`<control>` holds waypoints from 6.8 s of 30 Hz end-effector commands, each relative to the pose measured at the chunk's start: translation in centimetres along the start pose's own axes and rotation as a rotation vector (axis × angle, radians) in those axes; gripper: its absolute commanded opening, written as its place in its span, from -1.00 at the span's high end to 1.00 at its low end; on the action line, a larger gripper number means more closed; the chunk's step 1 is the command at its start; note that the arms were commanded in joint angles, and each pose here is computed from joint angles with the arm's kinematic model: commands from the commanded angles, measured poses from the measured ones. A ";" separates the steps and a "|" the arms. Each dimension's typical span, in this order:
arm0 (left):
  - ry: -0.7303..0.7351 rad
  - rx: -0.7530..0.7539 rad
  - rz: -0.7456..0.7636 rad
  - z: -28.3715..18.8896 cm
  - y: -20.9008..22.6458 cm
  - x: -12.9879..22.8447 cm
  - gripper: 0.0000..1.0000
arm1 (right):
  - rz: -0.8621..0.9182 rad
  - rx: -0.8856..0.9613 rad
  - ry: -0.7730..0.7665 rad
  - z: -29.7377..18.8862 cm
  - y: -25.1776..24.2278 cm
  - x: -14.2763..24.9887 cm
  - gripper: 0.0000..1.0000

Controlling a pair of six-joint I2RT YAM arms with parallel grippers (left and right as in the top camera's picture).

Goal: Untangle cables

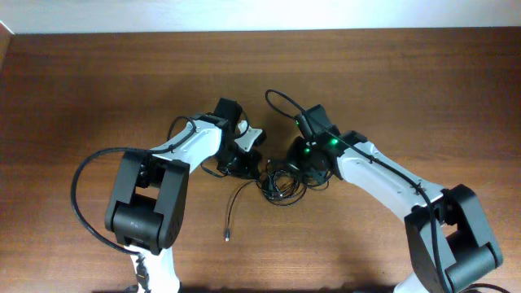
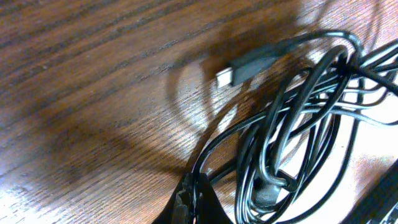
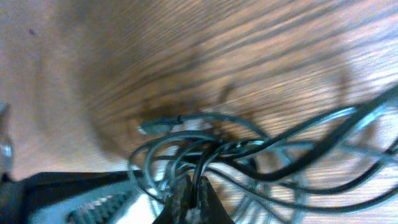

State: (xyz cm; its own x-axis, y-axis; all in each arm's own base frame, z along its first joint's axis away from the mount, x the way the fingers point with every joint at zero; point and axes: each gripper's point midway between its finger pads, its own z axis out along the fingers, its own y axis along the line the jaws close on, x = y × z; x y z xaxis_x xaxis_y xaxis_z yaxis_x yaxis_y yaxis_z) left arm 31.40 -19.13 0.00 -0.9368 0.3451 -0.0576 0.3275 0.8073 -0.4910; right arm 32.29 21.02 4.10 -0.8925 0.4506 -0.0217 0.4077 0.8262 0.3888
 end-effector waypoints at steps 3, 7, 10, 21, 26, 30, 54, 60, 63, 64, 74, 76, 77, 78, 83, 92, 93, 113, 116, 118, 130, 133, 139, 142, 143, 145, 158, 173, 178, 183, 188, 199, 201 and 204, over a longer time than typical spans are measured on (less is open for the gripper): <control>-0.021 0.058 -0.064 -0.7 1.1 -0.4 1.00 | -0.101 0.131 0.108 -1.6 -5.9 -0.3 0.92; -0.035 0.103 -0.077 -1.5 1.5 -0.4 1.00 | -0.180 0.214 0.165 -2.3 -8.6 0.3 0.92; -0.041 0.113 -0.073 -1.6 1.3 -0.6 1.00 | -0.190 0.301 0.147 -2.6 -10.3 0.0 0.92; -0.132 0.087 -0.001 -4.9 -0.6 -4.0 0.52 | -0.209 0.326 0.175 -2.9 -10.9 0.6 0.60; -0.061 0.097 0.038 -3.5 -3.0 -2.7 0.67 | -0.350 0.099 0.248 -3.1 -6.5 1.2 0.53; -0.005 0.101 0.058 -2.6 -4.6 -1.5 0.64 | -0.410 0.048 0.172 -3.3 -4.5 -0.6 0.39; 0.066 0.043 0.006 1.5 -2.2 0.3 0.62 | -0.726 0.051 0.181 1.7 -3.3 0.1 0.21; 0.080 0.048 -0.002 2.0 -2.0 1.0 0.65 | -0.732 0.038 0.161 2.8 -2.9 -0.5 0.60; 0.074 0.081 0.034 1.9 -2.5 0.9 0.86 | -0.741 -0.062 0.194 2.4 -1.4 0.3 0.92; 0.064 0.098 0.042 1.9 -2.8 0.7 1.00 | -0.774 -0.152 0.230 1.6 -0.1 1.2 0.92; 0.011 0.073 -0.039 0.5 0.3 -0.3 1.00 | -0.798 -0.368 0.227 -3.9 2.0 0.9 0.92; 0.017 -0.025 -0.112 0.5 2.2 0.0 1.00 | -0.790 -0.418 0.237 -4.3 2.5 1.2 0.92; 0.018 -0.050 -0.136 0.5 2.7 0.1 1.00 | -0.785 -0.441 0.236 -4.5 2.8 1.0 0.92; 0.020 -0.055 -0.141 0.5 2.8 0.2 1.00 | -0.778 -0.444 0.228 -4.6 2.7 0.7 0.92; 0.020 -0.096 -0.179 0.4 3.6 0.3 1.00 | -0.587 -0.249 0.199 -4.1 -1.5 -2.4 0.92; 0.021 -0.088 -0.180 0.4 3.4 0.3 1.00 | -0.297 0.230 0.144 -2.4 -11.3 -3.6 0.92; 0.021 -0.087 -0.180 0.4 3.4 0.3 1.00 | -0.290 0.233 0.143 -1.9 -11.8 -3.4 0.92; 0.012 -0.044 -0.171 0.5 2.7 0.0 1.00 | -0.856 -0.133 -0.034 -2.9 2.3 -3.4 0.53; 0.009 -0.016 -0.147 0.5 2.2 -0.1 1.00 | -0.924 -0.177 -0.067 -1.2 3.6 -1.9 0.53; 0.007 -0.016 -0.146 0.5 2.2 -0.2 1.00 | -0.939 -0.186 -0.073 -0.4 3.8 -1.6 0.53; 0.002 -0.015 -0.144 0.5 2.2 -0.3 1.00 | -0.965 -0.198 -0.072 4.8 3.7 -1.5 0.28; 0.001 -0.015 -0.143 0.5 2.2 -0.3 1.00 | -0.965 -0.196 -0.069 5.1 3.6 -1.6 0.20; 0.000 -0.016 -0.142 0.5 2.2 -0.4 1.00 | -0.953 -0.175 -0.031 5.6 2.7 -1.1 0.23; 0.000 -0.007 -0.142 0.5 2.1 -0.4 1.00 | -0.953 -0.174 -0.029 5.7 2.6 -1.1 0.46; 0.000 -0.004 -0.142 0.5 2.0 -0.4 1.00 | -0.950 -0.169 -0.020 6.1 2.4 -1.0 0.49; 0.000 -0.004 -0.143 0.5 2.0 -0.4 1.00 | -0.946 -0.163 -0.009 6.6 2.0 -0.9 0.51; -0.001 -0.001 -0.143 0.5 2.0 -0.4 1.00 | -0.742 -0.241 -0.058 3.0 3.4 -2.9 0.92; 0.000 -0.001 -0.142 0.5 2.0 -0.4 1.00 | -0.389 0.050 -0.054 -0.7 -5.0 -7.0 0.92; 0.000 -0.001 -0.143 0.5 2.0 -0.4 1.00 | -0.290 0.184 -0.031 -2.9 -9.4 -7.8 0.92; 0.005 0.003 -0.146 0.5 1.9 -0.2 1.00 | -0.238 0.334 0.065 -4.0 -13.6 -5.9 0.83; 0.014 0.003 -0.151 0.5 1.9 0.0 0.99 | -0.222 0.341 0.122 -5.2 -13.5 -5.1 0.67; 0.012 0.002 -0.150 0.5 1.9 -0.1 1.00 | -0.474 -0.151 0.231 -8.3 -2.3 -3.5 0.20; 0.012 0.002 -0.149 0.5 1.9 -0.1 1.00 | -0.568 -0.198 0.142 -7.5 0.3 -4.5 0.16; 0.011 -0.002 -0.149 0.5 2.0 -0.1 1.00 | -0.664 -0.213 0.040 -6.2 2.9 -5.7 0.16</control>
State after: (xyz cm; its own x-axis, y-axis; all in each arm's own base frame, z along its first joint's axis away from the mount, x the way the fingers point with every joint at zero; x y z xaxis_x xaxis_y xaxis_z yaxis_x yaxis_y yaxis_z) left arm 32.50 -18.73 -0.17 -0.9738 0.2275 -0.0002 0.1932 0.8263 -0.5291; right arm 36.43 16.54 10.49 -0.9755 -0.0850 -0.2030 -0.1755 0.8568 0.4848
